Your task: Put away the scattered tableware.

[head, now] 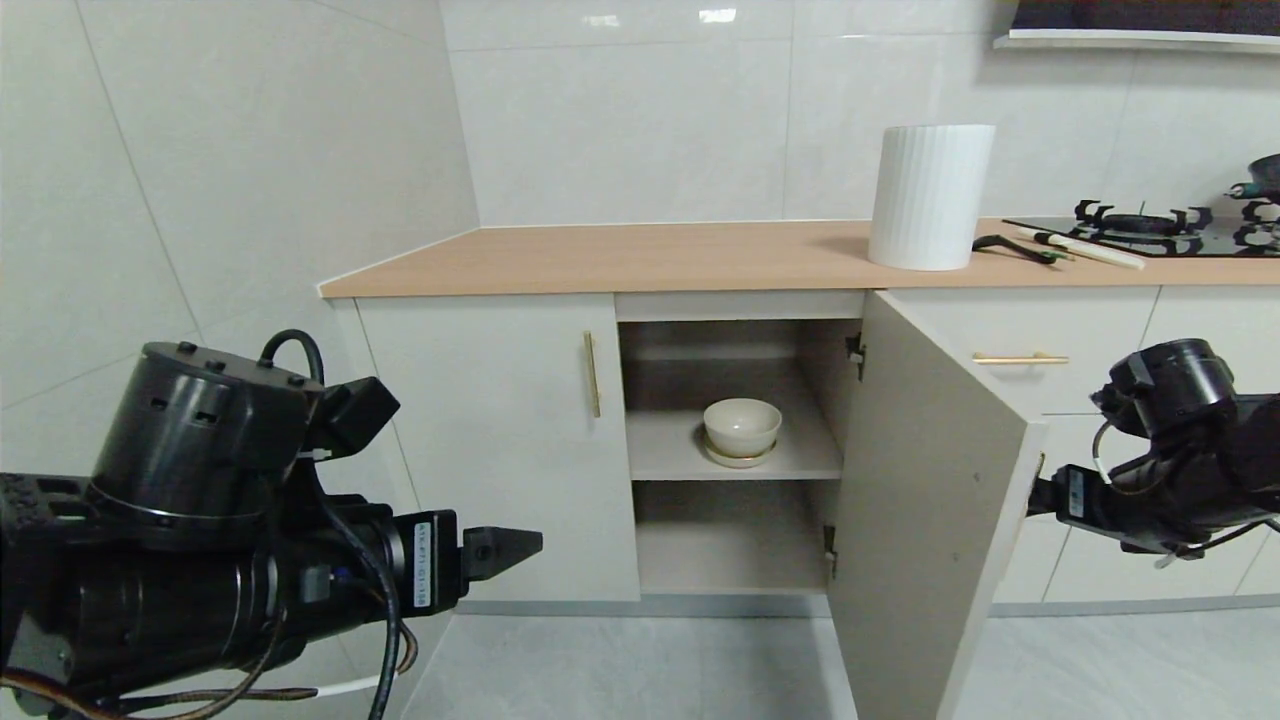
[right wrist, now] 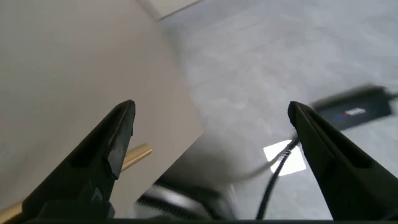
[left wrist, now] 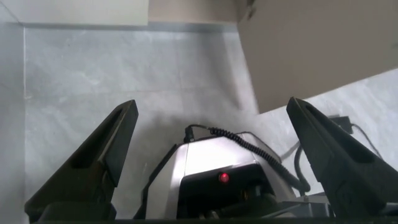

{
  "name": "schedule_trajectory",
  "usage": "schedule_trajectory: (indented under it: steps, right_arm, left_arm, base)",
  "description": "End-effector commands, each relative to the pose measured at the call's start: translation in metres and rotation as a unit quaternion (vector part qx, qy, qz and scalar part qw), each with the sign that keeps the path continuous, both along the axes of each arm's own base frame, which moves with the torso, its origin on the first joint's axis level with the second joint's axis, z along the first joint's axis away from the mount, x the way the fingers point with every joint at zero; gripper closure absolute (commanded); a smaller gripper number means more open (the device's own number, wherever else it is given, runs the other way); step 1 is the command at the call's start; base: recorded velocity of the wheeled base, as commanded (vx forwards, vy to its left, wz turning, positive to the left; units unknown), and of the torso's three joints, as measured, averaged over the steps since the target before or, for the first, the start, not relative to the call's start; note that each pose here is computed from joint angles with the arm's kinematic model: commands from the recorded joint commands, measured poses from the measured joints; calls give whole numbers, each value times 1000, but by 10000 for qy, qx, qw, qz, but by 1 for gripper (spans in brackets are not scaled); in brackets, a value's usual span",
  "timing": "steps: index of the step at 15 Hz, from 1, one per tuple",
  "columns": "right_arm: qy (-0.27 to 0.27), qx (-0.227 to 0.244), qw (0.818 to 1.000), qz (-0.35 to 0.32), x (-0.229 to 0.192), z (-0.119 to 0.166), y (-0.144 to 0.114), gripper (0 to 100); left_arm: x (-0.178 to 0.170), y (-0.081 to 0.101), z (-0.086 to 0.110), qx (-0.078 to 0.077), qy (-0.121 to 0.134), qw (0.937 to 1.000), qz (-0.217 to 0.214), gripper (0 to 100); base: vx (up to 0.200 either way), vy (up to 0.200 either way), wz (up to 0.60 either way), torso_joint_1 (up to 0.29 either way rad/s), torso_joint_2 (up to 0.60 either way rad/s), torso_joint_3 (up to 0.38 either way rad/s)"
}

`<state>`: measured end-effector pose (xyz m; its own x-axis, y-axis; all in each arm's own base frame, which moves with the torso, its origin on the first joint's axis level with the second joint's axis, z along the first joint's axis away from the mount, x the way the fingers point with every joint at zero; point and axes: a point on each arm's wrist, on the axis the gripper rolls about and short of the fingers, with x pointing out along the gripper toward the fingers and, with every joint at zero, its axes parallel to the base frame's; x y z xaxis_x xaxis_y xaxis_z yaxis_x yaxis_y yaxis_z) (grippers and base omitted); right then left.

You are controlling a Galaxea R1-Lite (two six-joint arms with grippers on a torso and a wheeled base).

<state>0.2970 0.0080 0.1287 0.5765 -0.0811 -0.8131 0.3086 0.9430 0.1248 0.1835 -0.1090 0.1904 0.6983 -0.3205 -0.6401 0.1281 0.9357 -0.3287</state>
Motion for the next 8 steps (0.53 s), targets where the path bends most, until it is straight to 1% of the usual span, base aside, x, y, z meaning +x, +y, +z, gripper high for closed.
schedule_trajectory:
  steps: [1,2,3,4,5,6,7,8]
  right_arm:
    - [-64,38,9989,467,11,-2,28,0]
    - [-47,44,9976,686,19,-6,43,0]
    - [-69,52,9968,794,23,-6,51,0]
    - [-82,76,9939,1101,30,-10,75,0]
    - [-103,87,9919,1266,34,-11,88,0]
    - [-117,90,9913,1311,37,-12,92,0]
    - [-149,119,9882,1518,45,-15,108,0]
    - [-178,122,9865,1622,49,-16,117,0]
  left_arm:
    - [-2,1,4,-93,-150,9998,10,0]
    - [-1,1,3,-87,-171,9998,17,0]
    - [-1,1,2,-57,-161,9998,30,0]
    - [-1,1,1,-1,-166,9998,68,0]
    - [-2,2,1,10,-180,9998,64,0]
    - [-2,2,2,7,-195,9998,59,0]
    - [-2,2,2,22,-194,9998,50,0]
    - [-2,2,1,52,-190,9998,30,0]
  base:
    - [0,0,0,0,0,0]
    - [0,0,0,0,0,0]
    - [0,0,0,0,0,0]
    - [0,0,0,0,0,0]
    - [0,0,0,0,0,0]
    - [0,0,0,0,0,0]
    - [0,0,0,0,0,0]
    - [0,0,0,0,0,0]
